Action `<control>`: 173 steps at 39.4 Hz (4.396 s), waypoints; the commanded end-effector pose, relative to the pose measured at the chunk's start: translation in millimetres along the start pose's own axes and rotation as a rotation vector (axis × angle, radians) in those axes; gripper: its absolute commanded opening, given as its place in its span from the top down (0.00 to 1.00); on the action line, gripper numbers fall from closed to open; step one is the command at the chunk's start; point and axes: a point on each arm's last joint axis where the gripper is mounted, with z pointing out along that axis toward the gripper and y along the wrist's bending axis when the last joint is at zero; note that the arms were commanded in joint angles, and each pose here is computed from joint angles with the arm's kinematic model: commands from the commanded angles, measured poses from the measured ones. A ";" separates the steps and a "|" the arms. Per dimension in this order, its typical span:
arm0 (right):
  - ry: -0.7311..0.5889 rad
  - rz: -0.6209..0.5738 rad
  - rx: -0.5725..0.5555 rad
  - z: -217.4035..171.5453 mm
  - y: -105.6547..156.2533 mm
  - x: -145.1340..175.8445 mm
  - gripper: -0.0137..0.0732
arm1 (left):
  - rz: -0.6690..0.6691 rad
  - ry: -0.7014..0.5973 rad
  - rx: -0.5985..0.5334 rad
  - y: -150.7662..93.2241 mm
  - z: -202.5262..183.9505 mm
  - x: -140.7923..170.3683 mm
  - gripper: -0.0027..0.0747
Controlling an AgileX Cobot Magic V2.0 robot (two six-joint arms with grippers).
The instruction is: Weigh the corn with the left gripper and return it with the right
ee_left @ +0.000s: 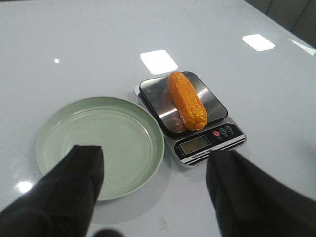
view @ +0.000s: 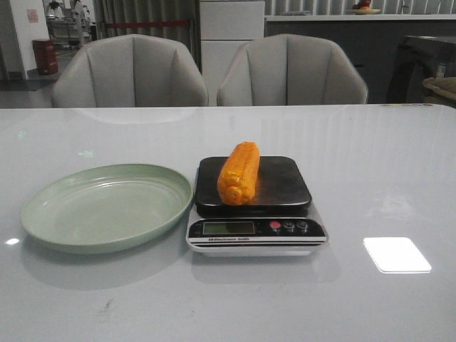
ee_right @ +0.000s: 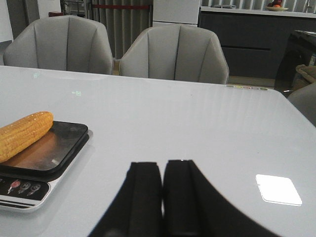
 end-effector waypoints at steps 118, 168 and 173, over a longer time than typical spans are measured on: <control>0.827 0.178 -0.435 205.3 143.9 -120.6 0.15 | 0.111 -0.341 -0.025 9.2 -81.9 60.3 0.82; 1.031 0.342 -0.359 315.3 282.2 -86.9 0.57 | 0.111 -0.340 -0.026 9.2 -81.9 60.4 0.82; 1.002 0.339 -0.412 309.6 305.9 -75.9 0.55 | 0.111 -0.340 -0.026 9.2 -81.9 60.4 0.82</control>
